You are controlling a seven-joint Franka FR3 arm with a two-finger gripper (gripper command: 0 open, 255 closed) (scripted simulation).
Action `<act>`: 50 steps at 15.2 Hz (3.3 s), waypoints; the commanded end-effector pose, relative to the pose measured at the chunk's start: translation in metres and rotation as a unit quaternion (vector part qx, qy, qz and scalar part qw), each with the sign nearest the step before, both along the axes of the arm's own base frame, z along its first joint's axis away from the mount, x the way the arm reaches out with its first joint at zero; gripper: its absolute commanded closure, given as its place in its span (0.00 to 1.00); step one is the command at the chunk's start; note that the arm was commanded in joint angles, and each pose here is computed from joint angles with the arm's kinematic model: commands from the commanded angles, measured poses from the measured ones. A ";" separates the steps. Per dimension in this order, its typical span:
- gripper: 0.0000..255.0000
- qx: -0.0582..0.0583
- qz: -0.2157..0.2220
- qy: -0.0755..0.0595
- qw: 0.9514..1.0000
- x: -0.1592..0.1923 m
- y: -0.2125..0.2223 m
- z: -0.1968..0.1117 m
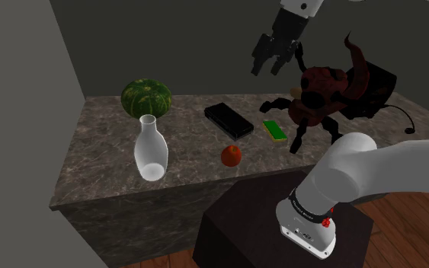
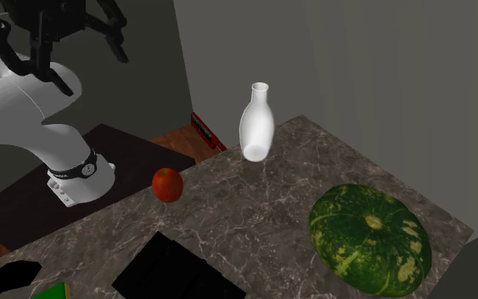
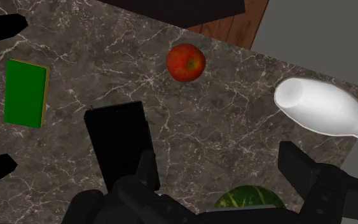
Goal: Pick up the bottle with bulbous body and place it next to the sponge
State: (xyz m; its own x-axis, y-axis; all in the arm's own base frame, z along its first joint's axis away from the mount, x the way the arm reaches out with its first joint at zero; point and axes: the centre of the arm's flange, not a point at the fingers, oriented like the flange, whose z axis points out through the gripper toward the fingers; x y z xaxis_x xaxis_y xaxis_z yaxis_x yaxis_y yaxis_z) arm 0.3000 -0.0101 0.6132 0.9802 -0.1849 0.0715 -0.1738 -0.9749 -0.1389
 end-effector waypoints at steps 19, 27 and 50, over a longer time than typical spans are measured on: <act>0.00 -0.038 -0.029 0.044 0.998 0.115 0.212 -0.075; 0.00 -0.055 -0.042 0.063 0.996 0.168 0.302 -0.117; 1.00 -0.059 -0.045 0.067 0.995 0.178 0.321 -0.166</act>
State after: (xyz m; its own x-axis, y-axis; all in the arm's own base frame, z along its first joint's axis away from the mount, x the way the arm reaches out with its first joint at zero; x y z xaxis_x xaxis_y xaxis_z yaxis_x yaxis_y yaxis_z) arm 0.4781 0.3110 0.4472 0.9623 -0.2700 -0.0321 -0.2700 -0.9628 0.0051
